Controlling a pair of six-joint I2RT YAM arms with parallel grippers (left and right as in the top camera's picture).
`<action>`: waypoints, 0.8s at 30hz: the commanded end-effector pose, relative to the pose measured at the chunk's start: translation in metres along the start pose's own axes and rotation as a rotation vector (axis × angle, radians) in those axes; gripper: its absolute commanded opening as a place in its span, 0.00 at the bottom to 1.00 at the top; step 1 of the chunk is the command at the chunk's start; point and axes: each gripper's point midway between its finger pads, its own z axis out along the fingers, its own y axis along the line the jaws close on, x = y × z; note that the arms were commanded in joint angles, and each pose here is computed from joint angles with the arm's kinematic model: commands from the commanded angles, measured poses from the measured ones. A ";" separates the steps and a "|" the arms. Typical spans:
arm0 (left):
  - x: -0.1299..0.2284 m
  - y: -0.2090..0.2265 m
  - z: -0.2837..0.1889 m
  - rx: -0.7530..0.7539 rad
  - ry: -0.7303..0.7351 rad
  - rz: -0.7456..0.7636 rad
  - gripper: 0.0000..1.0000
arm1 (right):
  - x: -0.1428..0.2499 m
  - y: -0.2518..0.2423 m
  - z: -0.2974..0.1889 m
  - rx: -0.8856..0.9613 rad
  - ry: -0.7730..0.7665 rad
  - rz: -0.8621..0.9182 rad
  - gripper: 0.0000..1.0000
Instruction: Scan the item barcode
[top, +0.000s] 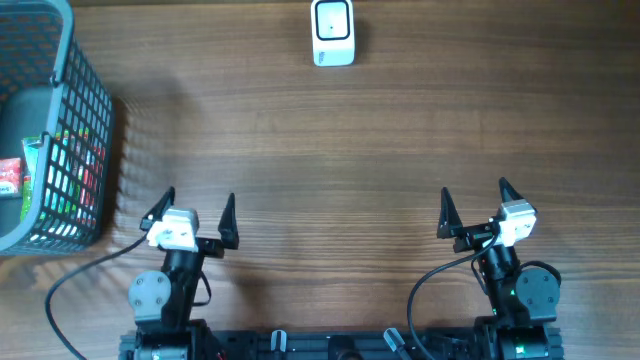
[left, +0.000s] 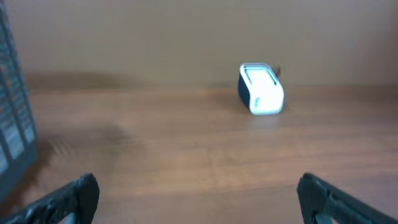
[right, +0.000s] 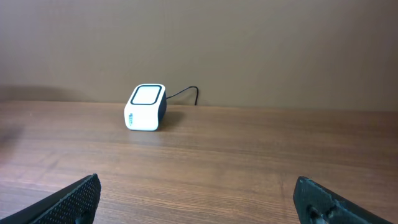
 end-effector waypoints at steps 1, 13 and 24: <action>-0.031 -0.014 -0.021 0.044 0.056 -0.179 1.00 | -0.003 -0.004 -0.001 0.020 -0.014 -0.014 1.00; -0.272 0.013 -0.006 -0.189 0.516 -0.175 1.00 | -0.003 -0.004 -0.001 0.020 -0.014 -0.014 1.00; -0.216 0.218 0.035 -0.931 0.595 -0.530 1.00 | -0.003 -0.004 -0.001 0.020 -0.014 -0.015 1.00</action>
